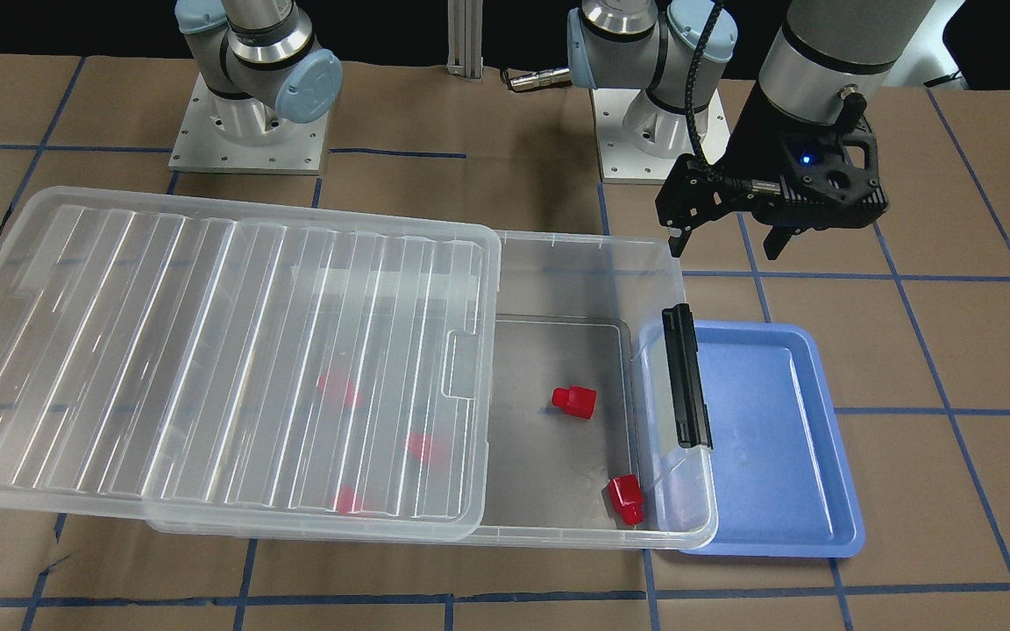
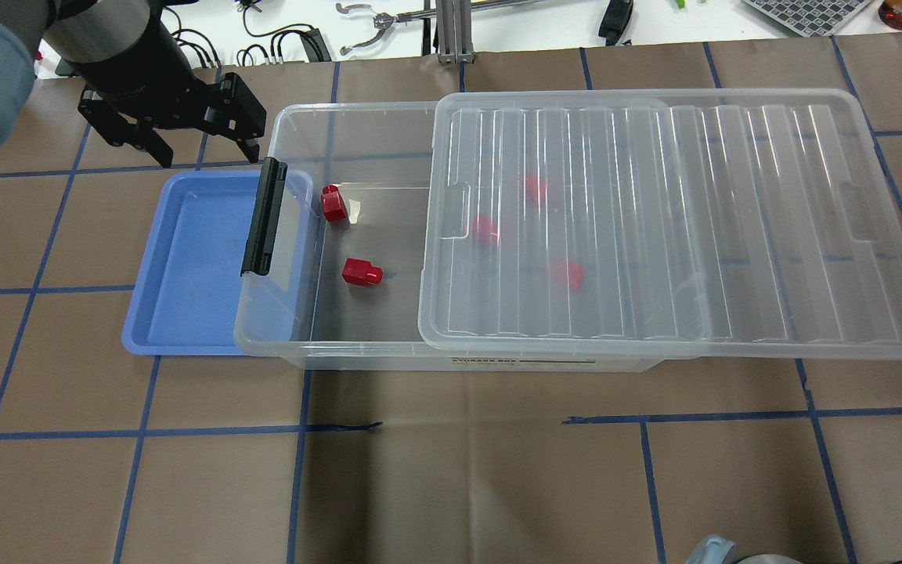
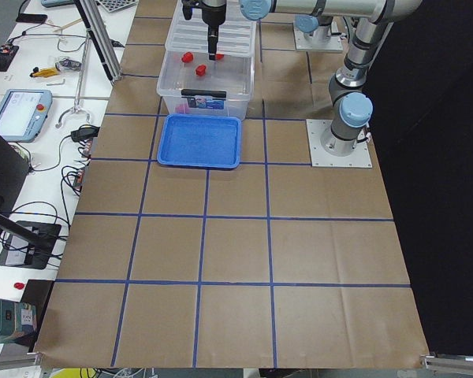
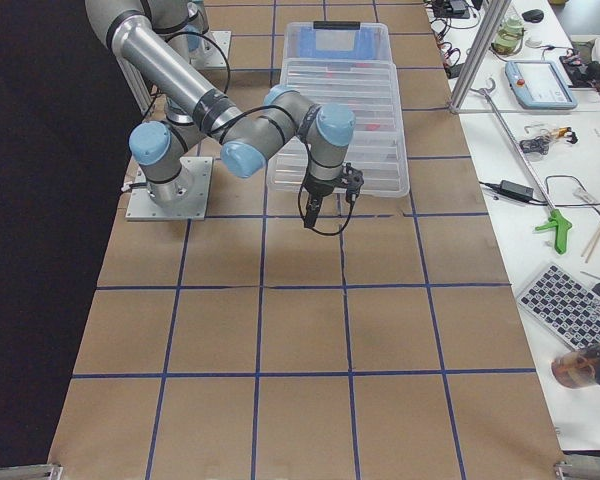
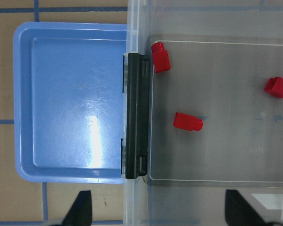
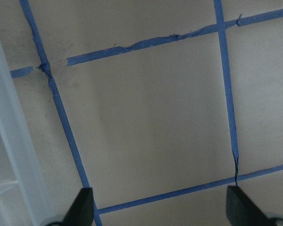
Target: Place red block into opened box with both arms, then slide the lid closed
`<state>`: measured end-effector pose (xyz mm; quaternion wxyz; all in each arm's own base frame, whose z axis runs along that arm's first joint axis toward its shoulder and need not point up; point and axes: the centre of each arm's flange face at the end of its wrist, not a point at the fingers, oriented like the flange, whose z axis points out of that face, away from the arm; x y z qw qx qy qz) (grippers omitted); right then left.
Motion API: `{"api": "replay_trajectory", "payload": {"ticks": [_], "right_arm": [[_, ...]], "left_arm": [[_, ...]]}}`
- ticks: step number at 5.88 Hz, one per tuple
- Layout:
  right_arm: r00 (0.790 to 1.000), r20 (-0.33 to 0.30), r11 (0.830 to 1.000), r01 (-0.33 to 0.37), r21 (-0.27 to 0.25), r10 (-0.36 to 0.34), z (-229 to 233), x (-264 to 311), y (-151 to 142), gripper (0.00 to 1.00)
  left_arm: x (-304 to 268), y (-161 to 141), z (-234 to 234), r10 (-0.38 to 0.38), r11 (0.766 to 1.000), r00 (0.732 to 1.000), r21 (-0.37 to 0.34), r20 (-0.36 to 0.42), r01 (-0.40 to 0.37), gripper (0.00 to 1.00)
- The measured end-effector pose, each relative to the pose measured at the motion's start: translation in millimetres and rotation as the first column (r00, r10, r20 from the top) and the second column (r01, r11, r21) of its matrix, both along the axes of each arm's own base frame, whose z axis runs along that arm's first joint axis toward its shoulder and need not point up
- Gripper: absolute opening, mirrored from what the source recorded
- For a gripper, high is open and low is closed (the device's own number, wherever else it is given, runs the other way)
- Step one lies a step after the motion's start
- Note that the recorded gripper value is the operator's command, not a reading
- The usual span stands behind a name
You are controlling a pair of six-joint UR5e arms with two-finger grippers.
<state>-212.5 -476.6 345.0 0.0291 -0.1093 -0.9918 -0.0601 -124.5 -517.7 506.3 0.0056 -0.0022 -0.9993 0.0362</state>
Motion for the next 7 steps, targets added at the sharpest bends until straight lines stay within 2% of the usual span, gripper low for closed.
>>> {"api": "replay_trajectory", "payload": {"ticks": [3, 5, 7], "right_arm": [[1.0, 0.03, 1.0, 0.004, -0.004, -0.004, -5, 10, 1, 1.0], [0.997, 0.076, 1.0, 0.008, -0.025, -0.006, -9, 17, 0, 1.0], [0.995, 0.095, 0.999, 0.013, -0.046, -0.008, -7, 25, -3, 1.0]], "left_arm": [[0, 0, 0, -0.003, 1.0, 1.0, -0.002, 0.002, 0.003, 0.98], [-6, -5, -10, -0.013, 1.0, 1.0, 0.013, 0.0, 0.013, 0.98], [-7, -2, -8, -0.019, 1.0, 1.0, 0.007, -0.001, 0.019, 0.98]]}}
